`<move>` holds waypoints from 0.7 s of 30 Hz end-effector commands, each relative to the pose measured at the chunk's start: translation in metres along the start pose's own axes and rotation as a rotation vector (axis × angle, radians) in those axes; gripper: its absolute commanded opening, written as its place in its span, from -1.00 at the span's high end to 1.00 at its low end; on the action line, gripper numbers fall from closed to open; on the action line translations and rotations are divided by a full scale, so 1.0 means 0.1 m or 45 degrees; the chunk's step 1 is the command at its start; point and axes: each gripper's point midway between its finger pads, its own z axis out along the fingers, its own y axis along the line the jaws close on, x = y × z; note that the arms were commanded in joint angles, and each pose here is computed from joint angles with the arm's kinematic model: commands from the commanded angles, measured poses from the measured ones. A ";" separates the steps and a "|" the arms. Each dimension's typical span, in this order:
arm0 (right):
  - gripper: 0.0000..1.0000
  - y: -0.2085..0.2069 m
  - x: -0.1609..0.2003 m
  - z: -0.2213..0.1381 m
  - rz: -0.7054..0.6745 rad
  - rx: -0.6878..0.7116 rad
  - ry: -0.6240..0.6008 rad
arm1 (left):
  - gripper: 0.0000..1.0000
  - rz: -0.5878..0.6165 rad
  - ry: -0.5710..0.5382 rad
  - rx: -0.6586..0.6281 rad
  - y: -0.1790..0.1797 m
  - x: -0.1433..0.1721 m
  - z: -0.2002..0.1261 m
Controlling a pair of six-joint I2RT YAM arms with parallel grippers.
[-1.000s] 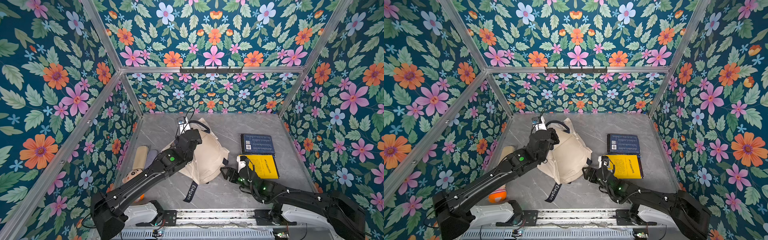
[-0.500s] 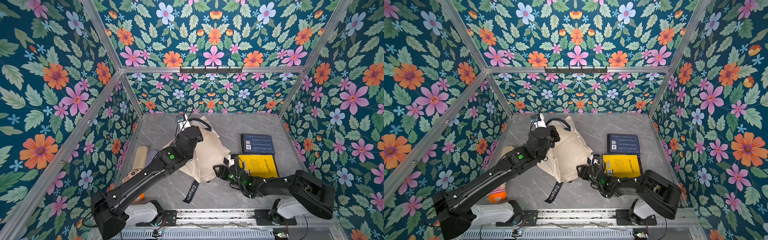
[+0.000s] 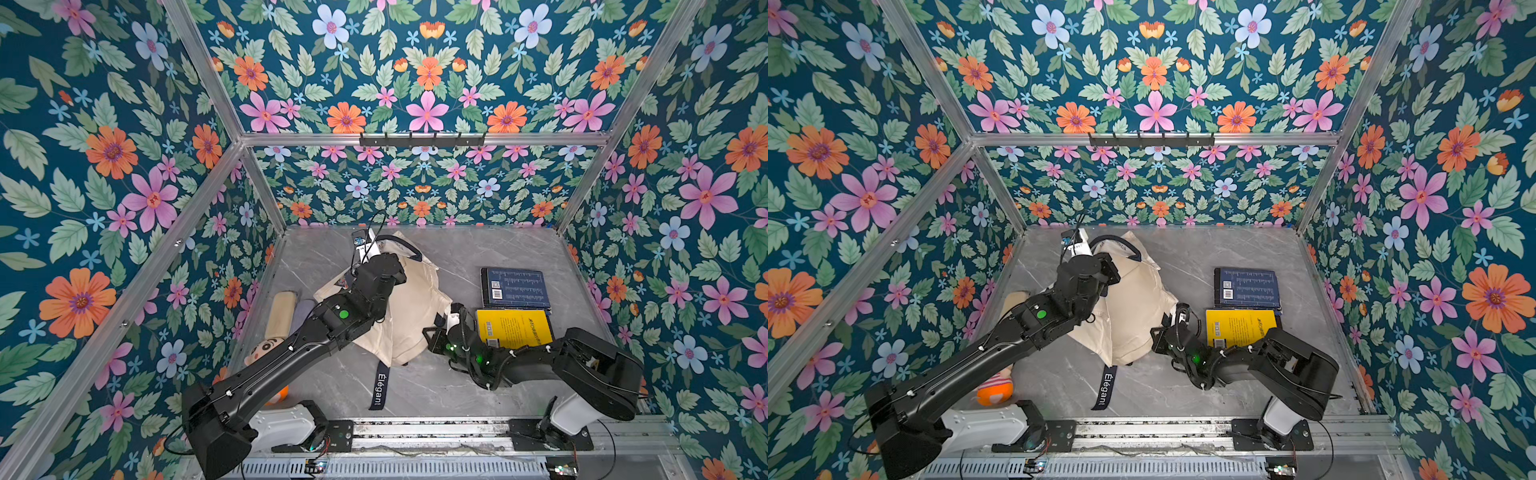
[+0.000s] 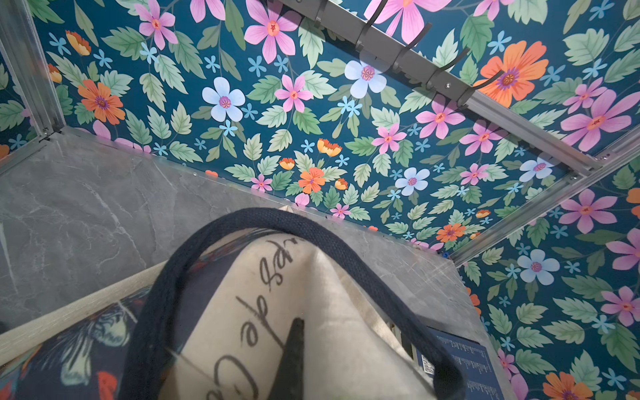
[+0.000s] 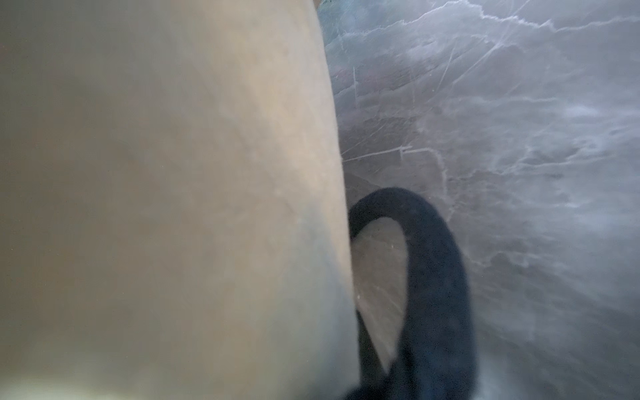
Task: Take out the books from the canvas bag
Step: Adjust the canvas bag at the center of the board.
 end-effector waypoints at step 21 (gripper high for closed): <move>1.00 0.10 -0.41 -0.36 -0.037 0.015 -0.088 | 0.45 0.098 -0.110 -0.054 0.10 -0.19 0.09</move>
